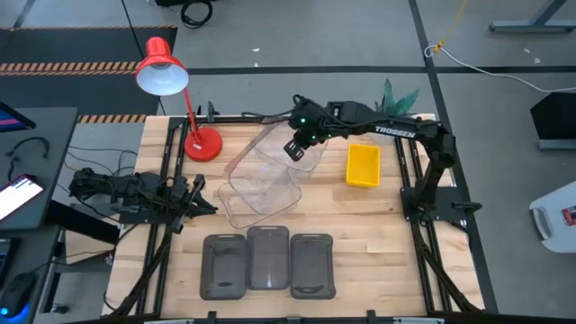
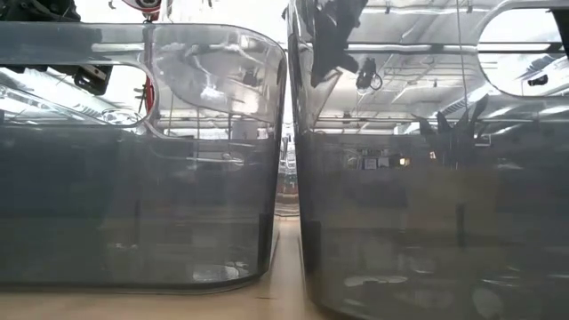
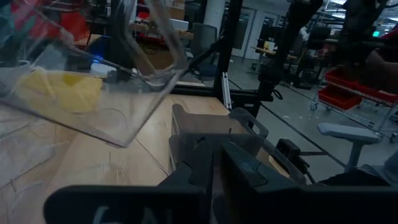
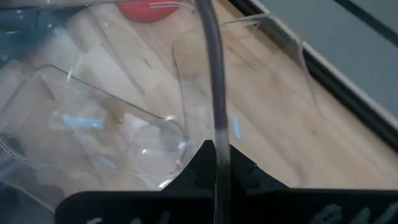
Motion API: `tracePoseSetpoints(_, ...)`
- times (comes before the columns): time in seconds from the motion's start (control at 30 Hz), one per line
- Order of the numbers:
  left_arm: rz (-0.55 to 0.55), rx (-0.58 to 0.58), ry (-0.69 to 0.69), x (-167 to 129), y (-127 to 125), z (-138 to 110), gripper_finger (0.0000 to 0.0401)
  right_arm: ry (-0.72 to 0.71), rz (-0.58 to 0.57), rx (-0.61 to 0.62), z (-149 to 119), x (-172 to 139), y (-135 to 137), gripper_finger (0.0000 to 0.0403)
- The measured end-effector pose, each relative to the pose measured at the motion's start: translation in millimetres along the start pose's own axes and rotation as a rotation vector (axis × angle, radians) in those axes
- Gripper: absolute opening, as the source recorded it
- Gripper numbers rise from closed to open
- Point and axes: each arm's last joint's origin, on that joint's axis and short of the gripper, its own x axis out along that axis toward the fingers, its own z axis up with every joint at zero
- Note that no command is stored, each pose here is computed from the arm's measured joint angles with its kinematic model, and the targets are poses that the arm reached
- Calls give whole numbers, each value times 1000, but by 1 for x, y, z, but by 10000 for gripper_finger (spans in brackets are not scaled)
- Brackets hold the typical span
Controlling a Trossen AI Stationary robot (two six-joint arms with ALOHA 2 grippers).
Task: Stack baskets by color
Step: Stack the bottom transparent bin on the middle left transparent bin
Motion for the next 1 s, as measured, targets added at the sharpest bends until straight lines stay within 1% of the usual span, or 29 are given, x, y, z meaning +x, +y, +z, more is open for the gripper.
tracePoseSetpoints(0.23,0,0,1,0,0,0,37,-24,-31,124,-11,-4,21,6)
tracePoseSetpoints(0.5,0,0,0,0,0,0,34,-14,8,255,-24,-9,46,5)
tracePoseSetpoints(0.67,0,0,0,0,0,0,30,28,40,364,-29,-11,51,5)
tracePoseSetpoints(0.8,0,1,0,0,0,0,35,56,38,427,-32,-11,52,5)
tracePoseSetpoints(0.87,0,0,0,0,0,0,38,70,31,443,-34,-12,53,5)
tracePoseSetpoints(1.0,0,0,0,0,0,0,38,73,24,434,-34,-12,52,5)
